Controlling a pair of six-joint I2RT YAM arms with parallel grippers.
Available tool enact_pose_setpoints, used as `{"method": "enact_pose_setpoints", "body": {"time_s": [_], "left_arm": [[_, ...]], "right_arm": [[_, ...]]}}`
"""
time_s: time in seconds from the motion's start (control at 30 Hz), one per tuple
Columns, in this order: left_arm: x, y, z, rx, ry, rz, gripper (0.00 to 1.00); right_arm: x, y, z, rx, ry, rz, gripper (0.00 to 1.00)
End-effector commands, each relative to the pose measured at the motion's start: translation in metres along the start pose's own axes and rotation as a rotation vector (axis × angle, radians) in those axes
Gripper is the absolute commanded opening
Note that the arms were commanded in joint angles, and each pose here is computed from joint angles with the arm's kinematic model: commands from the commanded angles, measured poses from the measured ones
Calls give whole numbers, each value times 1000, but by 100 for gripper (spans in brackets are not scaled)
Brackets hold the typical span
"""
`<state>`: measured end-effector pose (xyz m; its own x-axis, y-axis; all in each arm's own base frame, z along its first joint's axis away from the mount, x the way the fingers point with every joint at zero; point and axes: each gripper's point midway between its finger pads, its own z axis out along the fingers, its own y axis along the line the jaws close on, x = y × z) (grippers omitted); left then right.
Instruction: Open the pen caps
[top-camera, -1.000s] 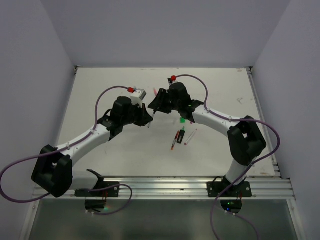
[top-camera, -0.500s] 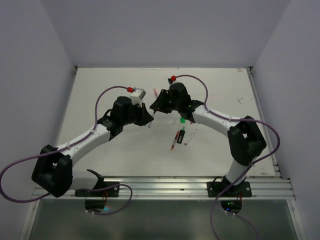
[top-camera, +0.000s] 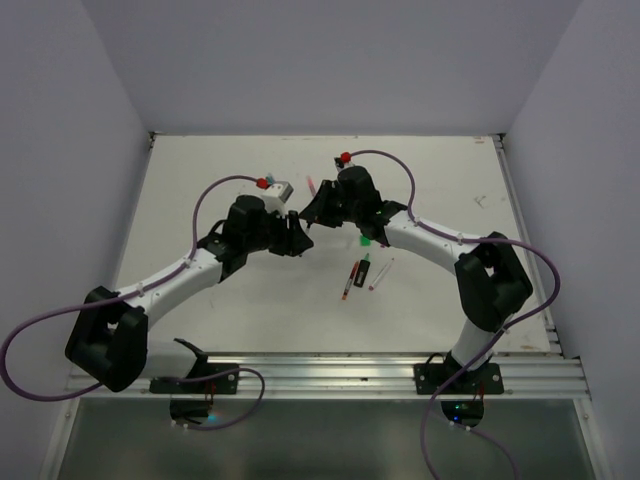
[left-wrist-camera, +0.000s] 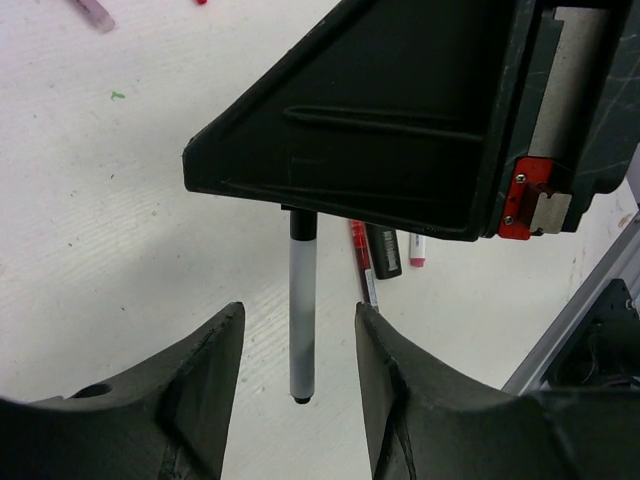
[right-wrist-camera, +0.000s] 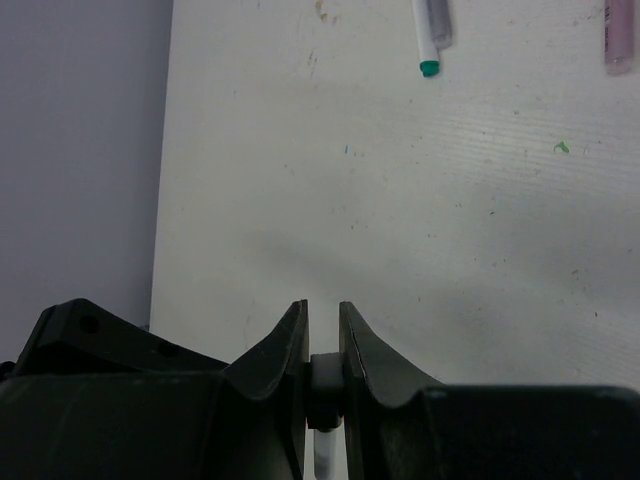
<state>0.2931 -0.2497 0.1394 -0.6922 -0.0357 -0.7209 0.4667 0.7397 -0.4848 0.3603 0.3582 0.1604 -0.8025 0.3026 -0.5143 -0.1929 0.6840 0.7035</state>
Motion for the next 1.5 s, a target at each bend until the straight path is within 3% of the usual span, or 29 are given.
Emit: {"method": "enact_pose_setpoints", "body": {"time_s": [0.0,0.4,0.67,0.9,1.47], "left_arm": [[4,-1,3,16,6,14,52],[7,1,9,11,25,14,30],[10,-2,8,30,41,-1,1],[31,-4,3,45,108,-22,0],[66,-3,-2,61,210,-43,0]], "right_arm": [[-10,18,-11,-47,-31,-34,0],[-12,21,-8,-54,-34,-27,0],[-12,15,-2,-36,-41,-15,0],[-41,11,-2,-5,-108,-9,0],[-156,-9,-29,28,-350,39,0]]}}
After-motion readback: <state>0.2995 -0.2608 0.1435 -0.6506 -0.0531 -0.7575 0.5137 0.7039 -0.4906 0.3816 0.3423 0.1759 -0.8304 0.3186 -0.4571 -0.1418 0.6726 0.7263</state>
